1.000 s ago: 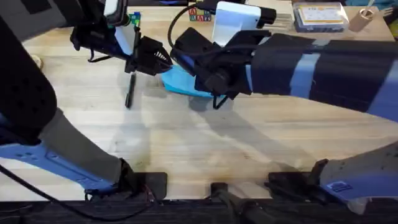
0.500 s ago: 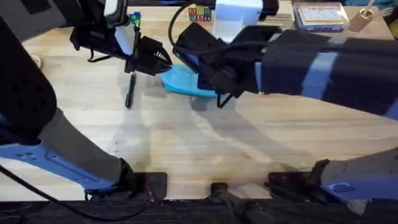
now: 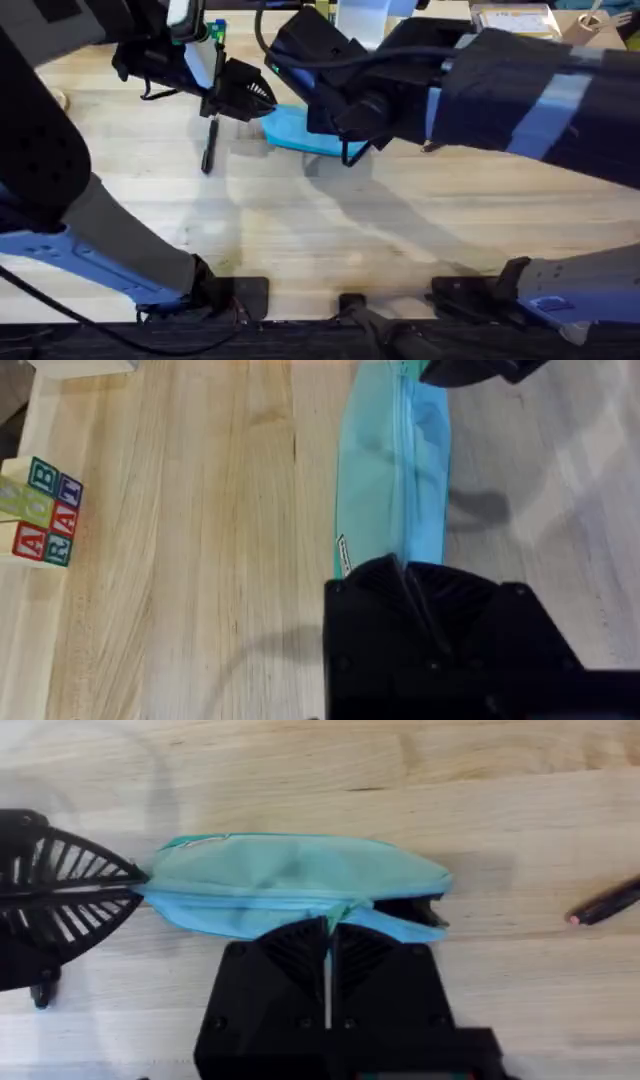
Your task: Unzip the bag, pick up the pens from the table one at a time and place them inside, then zip the bag closed.
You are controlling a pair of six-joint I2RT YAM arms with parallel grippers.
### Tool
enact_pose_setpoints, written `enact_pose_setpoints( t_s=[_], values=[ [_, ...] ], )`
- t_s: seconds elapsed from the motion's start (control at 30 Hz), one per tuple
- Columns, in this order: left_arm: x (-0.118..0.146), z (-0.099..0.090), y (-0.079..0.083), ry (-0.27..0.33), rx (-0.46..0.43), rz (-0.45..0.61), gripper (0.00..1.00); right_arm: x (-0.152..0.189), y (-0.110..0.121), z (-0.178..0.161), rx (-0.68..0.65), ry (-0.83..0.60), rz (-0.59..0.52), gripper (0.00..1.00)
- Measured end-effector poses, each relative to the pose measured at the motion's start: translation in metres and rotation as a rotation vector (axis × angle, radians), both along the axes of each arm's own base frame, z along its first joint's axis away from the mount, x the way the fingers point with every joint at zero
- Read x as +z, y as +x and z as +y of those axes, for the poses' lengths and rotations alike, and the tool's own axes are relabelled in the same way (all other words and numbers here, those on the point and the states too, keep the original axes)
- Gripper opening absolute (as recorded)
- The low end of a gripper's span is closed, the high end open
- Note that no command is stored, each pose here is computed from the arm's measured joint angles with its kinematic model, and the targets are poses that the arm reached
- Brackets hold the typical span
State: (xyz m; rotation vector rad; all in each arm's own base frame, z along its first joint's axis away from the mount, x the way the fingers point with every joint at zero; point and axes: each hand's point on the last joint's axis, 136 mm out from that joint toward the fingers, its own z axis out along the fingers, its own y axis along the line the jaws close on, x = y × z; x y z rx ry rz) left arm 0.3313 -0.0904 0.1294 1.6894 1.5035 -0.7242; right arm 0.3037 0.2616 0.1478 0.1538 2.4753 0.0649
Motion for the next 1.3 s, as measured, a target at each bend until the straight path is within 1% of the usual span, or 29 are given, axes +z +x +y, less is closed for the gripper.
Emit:
enact_pose_setpoints(
  t_s=[0.33,0.6,0.77,0.93,1.17,1.3],
  values=[
    [0.000,0.000,0.000,0.000,0.000,0.000,0.041,0.001,0.000,0.001,0.012,-0.007,-0.002,0.032],
    [-0.001,0.001,0.000,0.007,0.001,0.001,0.041,0.007,0.008,0.012,0.036,0.029,-0.041,0.033],
    [-0.001,0.001,0.000,0.007,0.001,0.001,0.041,0.001,0.008,0.017,0.047,0.039,-0.024,0.032],
    [-0.001,0.001,0.000,0.007,0.001,0.000,0.041,-0.009,0.016,0.033,0.067,0.071,-0.033,0.032],
    [-0.003,0.003,0.000,0.018,0.001,-0.001,0.041,0.006,0.026,0.062,0.128,0.184,-0.089,0.032],
    [-0.003,0.003,0.000,0.019,0.002,-0.001,0.042,0.006,0.024,0.070,0.156,0.217,-0.074,0.033]
  ],
)
